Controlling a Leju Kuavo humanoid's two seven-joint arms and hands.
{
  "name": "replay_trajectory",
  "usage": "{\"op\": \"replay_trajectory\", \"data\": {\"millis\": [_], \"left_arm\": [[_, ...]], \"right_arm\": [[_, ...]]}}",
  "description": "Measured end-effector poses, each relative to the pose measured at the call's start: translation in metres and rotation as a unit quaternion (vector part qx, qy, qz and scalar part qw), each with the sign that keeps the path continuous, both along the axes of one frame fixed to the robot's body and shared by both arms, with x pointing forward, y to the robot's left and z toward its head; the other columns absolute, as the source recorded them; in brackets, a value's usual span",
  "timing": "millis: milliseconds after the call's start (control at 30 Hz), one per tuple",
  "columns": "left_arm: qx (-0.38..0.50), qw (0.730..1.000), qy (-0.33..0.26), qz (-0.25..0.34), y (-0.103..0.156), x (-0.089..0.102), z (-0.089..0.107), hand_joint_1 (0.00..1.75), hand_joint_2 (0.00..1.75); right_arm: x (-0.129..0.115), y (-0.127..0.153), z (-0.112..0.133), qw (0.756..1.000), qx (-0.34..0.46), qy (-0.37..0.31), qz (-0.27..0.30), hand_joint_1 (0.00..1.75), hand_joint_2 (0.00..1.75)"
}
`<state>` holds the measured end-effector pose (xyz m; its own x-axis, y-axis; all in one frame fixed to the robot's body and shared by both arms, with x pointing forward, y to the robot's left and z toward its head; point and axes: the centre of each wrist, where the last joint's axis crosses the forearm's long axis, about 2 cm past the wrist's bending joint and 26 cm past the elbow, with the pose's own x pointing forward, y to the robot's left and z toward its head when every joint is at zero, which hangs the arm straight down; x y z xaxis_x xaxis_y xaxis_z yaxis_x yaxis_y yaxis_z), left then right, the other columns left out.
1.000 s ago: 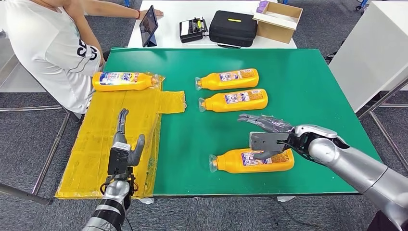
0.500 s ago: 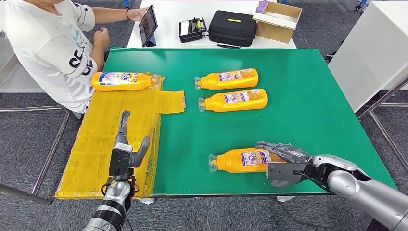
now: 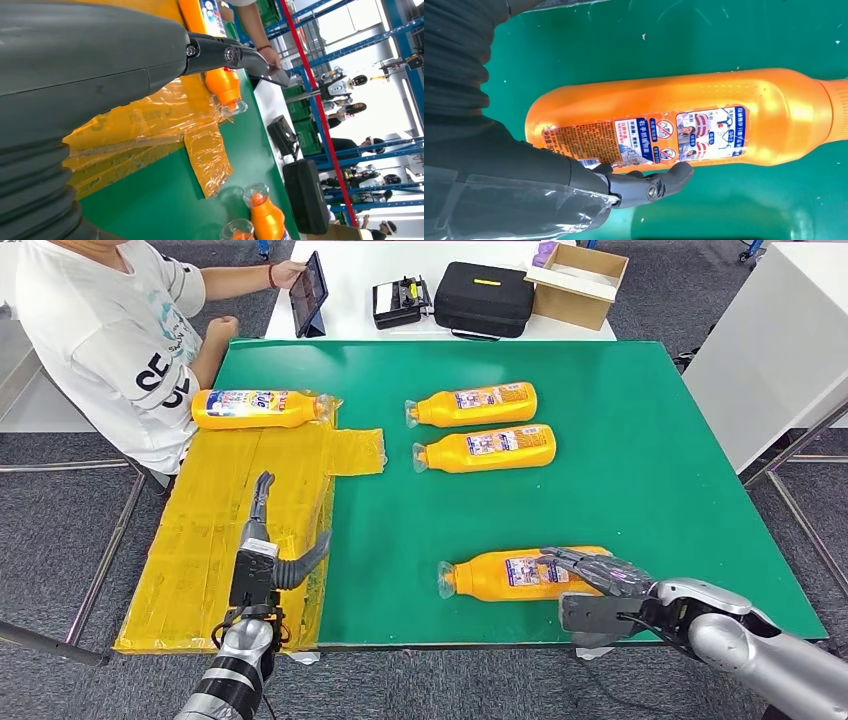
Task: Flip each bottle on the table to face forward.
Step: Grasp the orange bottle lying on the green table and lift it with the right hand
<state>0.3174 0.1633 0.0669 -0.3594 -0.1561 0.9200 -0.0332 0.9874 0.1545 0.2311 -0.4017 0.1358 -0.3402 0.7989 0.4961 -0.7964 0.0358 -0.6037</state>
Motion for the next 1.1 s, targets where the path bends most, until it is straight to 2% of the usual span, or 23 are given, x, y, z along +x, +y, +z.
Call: {"op": "replay_trajectory", "data": {"millis": [267,533,833,1000,1100], "left_arm": [[0.001,1.0,0.0,-0.002,-0.001,0.0,0.0,0.0,1.75],[-0.001,1.0,0.007,-0.002,-0.002,-0.004,-0.004,0.0,1.75],[-0.007,1.0,0.008,-0.014,-0.003,-0.006,-0.004,0.0,1.75],[-0.004,1.0,0.008,-0.021,-0.004,-0.006,-0.004,0.0,1.75],[-0.002,1.0,0.008,-0.024,-0.004,-0.006,-0.004,0.0,1.75]], "right_arm": [[-0.001,-0.001,0.0,1.0,-0.003,-0.006,-0.003,0.0,1.75],[0.013,0.008,0.0,0.995,-0.021,-0.1,0.005,0.0,1.75],[0.031,0.05,0.001,0.967,0.065,-0.24,0.051,0.0,1.75],[0.035,0.071,-0.005,0.958,0.064,-0.273,0.061,0.0,1.75],[0.037,0.077,-0.012,0.96,0.065,-0.268,0.057,0.0,1.75]]}}
